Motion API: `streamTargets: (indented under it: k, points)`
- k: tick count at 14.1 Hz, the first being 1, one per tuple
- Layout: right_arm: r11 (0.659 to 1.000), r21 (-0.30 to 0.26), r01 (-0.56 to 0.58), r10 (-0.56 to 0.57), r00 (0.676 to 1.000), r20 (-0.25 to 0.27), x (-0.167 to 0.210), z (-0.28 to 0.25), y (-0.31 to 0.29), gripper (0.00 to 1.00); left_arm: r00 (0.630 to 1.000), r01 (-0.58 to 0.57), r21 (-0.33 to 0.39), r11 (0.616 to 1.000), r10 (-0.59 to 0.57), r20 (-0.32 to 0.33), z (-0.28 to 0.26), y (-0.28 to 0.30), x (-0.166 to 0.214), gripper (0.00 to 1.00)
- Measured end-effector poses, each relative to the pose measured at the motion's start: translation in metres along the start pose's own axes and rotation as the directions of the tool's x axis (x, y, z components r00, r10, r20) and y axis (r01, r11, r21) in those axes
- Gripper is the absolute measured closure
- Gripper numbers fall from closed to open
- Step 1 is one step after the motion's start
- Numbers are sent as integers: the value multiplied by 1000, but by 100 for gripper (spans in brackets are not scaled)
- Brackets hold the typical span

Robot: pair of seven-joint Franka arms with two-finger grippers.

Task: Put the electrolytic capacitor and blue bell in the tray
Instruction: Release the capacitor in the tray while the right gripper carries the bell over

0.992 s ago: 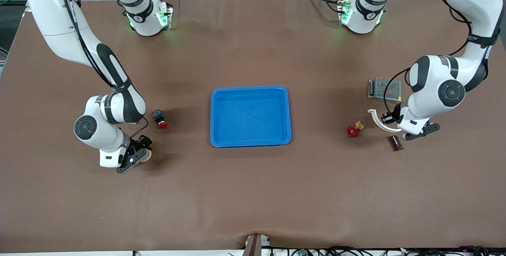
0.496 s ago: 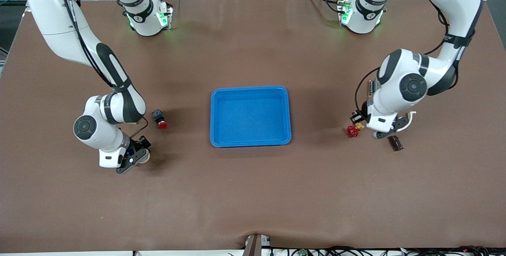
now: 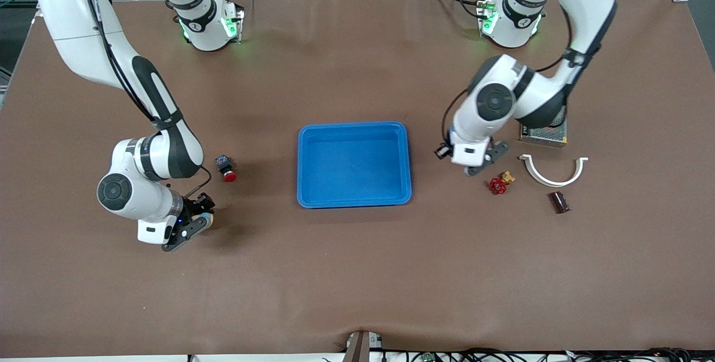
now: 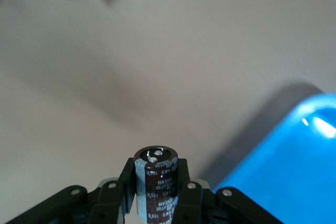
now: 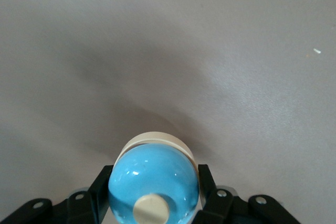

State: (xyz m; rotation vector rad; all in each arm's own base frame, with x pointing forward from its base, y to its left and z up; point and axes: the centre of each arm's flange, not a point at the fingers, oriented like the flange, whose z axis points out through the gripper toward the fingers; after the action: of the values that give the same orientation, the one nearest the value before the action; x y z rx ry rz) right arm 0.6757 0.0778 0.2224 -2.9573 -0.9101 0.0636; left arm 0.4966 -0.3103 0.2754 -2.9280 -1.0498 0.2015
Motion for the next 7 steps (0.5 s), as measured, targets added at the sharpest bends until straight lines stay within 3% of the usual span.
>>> streamTargets:
  k: [7]
  points:
    - [962,-8,-274,274,961,28,45,-56,-129,31,972,224,5,975,-224,69,29,62,-70,66]
